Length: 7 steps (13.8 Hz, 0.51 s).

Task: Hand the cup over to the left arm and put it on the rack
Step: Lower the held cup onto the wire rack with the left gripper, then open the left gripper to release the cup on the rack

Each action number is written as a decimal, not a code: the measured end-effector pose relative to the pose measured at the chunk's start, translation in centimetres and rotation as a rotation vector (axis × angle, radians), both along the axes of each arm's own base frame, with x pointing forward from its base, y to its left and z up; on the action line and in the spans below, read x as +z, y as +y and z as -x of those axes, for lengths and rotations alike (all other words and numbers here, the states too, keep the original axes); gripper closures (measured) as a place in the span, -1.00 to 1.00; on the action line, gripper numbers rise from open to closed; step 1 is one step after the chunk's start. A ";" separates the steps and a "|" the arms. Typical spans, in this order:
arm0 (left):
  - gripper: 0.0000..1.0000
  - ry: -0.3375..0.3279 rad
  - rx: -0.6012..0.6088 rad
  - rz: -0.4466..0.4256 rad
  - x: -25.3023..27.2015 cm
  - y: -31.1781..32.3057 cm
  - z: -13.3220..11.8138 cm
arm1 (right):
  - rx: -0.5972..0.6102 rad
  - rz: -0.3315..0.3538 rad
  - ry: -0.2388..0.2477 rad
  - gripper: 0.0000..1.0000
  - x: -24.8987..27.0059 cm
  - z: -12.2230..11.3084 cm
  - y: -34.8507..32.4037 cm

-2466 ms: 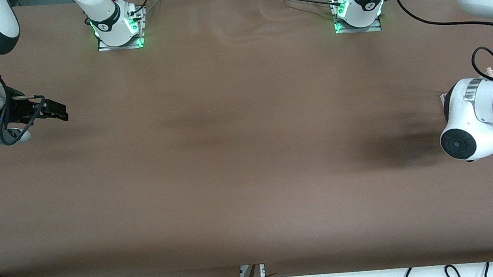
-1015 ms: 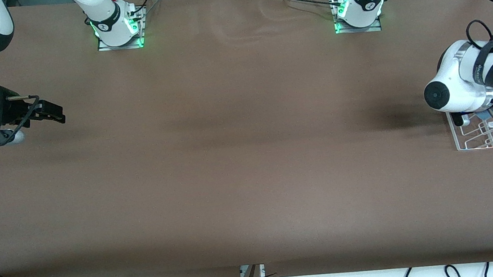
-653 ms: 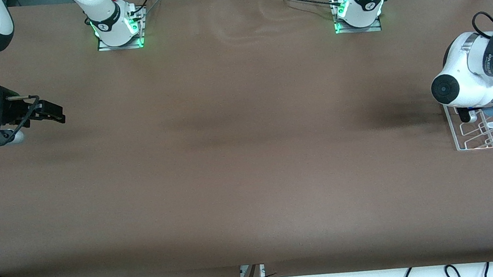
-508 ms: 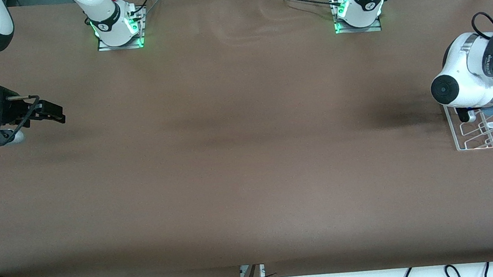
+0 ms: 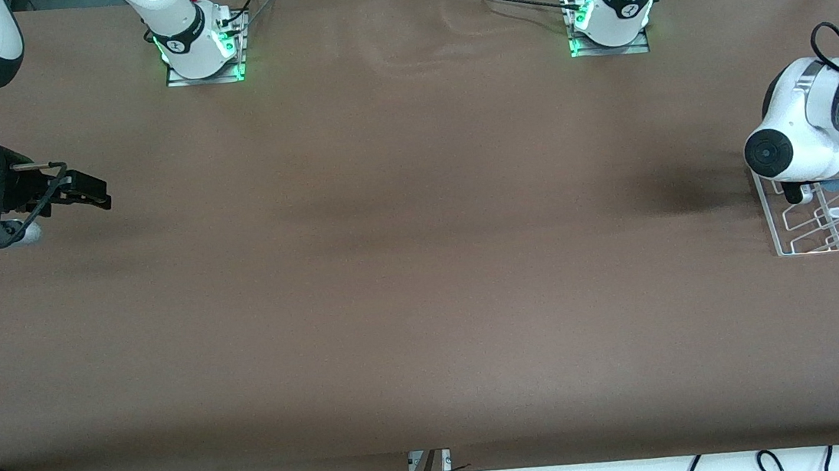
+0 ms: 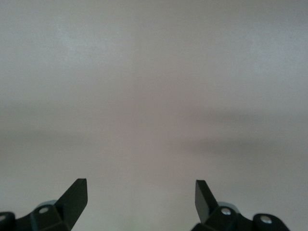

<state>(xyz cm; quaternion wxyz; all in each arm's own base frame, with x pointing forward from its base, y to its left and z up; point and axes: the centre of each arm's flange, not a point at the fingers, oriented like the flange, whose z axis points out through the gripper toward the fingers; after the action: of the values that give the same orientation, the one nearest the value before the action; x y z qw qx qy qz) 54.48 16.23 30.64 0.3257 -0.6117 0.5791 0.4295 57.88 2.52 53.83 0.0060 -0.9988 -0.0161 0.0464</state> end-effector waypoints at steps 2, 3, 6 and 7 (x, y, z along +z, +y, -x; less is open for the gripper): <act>-0.38 -0.016 -0.004 0.013 -0.9 -0.3 0.2 | 0.000 0.000 0.000 -0.98 0.0 0.0 0.0; -0.38 -0.025 -0.001 0.012 -1.7 -0.3 0.4 | 0.000 0.000 0.000 -0.98 0.0 0.0 0.0; -0.38 -0.046 -0.002 0.007 -3.9 -0.6 0.8 | 0.000 0.000 0.000 -0.98 0.0 0.0 0.0; -0.38 -0.049 -0.001 0.009 -4.2 -0.6 0.8 | 0.000 0.000 0.000 -0.98 0.0 0.0 0.0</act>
<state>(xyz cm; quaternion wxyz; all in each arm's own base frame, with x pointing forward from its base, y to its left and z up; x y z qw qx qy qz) 53.67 15.62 26.46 0.3370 -0.6232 0.5731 0.4117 57.88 2.52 53.82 0.0061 -0.9988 -0.0161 0.0466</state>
